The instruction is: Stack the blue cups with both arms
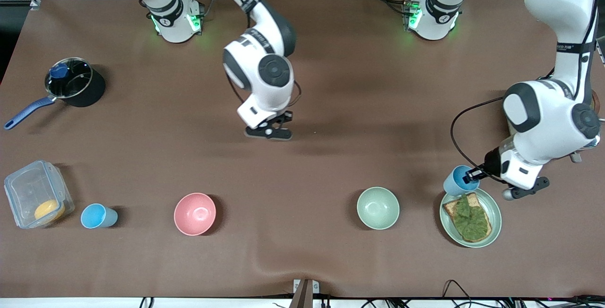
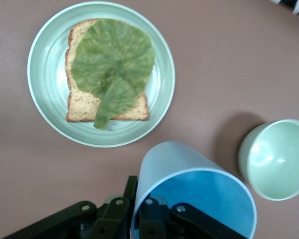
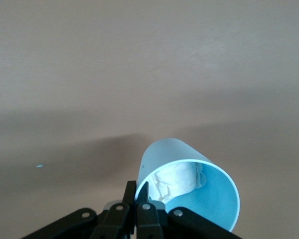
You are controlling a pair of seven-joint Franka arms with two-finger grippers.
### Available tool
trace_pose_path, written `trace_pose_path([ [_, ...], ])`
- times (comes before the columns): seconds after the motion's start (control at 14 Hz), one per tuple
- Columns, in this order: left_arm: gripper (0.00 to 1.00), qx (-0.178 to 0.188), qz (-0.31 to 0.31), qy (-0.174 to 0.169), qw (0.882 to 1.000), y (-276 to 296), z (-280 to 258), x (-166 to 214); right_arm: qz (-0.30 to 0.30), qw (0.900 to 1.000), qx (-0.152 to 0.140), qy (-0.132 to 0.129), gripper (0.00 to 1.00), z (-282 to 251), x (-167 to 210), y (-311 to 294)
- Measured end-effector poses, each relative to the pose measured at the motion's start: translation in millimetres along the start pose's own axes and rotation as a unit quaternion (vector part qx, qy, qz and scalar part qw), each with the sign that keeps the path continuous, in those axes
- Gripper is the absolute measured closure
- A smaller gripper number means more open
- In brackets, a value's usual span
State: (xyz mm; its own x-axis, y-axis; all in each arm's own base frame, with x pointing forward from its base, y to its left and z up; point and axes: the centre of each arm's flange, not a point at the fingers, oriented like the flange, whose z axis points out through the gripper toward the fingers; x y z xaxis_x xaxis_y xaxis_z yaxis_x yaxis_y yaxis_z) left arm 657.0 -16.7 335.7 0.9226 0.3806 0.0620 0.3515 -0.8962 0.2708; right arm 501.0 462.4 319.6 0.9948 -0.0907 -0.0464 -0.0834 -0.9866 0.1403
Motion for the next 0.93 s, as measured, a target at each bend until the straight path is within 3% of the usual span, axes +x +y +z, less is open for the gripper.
trace_pose_path([
  [0.5,0.95,-0.081,-0.077,0.026,0.993,-9.7,-42.2,21.6,0.020,0.999,0.031,0.028,0.97,48.2,-21.6,-50.7],
  [0.93,0.95,-0.086,-0.077,0.023,0.993,2.4,-40.1,19.6,0.021,0.999,0.032,0.030,0.97,63.0,-18.1,-53.0],
])
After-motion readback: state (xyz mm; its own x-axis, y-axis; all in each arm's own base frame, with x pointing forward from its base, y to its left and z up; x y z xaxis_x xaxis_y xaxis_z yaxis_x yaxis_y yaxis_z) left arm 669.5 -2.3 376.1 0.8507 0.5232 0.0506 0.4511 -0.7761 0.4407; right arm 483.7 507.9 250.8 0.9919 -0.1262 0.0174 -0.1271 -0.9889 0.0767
